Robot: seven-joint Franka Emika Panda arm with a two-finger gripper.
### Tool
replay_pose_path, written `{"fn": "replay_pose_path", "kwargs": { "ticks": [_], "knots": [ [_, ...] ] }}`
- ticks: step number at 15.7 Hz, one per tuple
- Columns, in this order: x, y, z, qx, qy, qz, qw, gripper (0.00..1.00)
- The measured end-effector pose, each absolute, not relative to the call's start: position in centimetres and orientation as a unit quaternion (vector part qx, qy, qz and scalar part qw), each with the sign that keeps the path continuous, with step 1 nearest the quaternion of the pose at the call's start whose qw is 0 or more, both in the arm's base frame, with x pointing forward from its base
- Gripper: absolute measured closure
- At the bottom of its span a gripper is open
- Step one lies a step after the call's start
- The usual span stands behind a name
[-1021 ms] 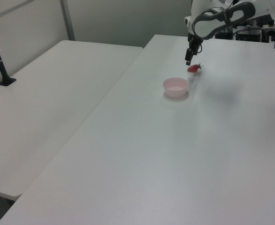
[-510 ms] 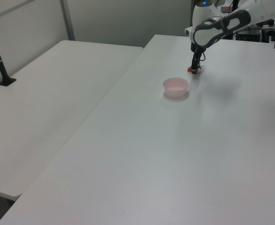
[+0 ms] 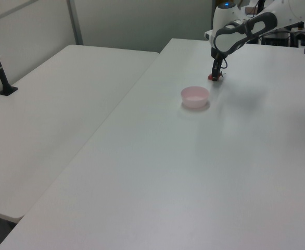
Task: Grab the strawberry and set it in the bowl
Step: 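Close the gripper on the red strawberry, then lift the strawberry and carry it over the pink bowl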
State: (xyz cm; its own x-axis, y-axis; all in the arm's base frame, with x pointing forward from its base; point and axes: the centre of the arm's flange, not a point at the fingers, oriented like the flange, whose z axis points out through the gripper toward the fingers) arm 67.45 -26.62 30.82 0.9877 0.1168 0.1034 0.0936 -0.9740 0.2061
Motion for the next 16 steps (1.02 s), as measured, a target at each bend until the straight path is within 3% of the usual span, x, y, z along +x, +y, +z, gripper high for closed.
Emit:
{"fn": "replay_pose_path", "kwargs": {
  "ticks": [12, 16],
  "knots": [
    [67.6, -26.7, 30.9, 0.992, 0.045, 0.071, 0.096, 0.58],
    [68.1, -26.8, 32.8, 0.991, 0.031, 0.099, 0.089, 0.58]
  ]
}}
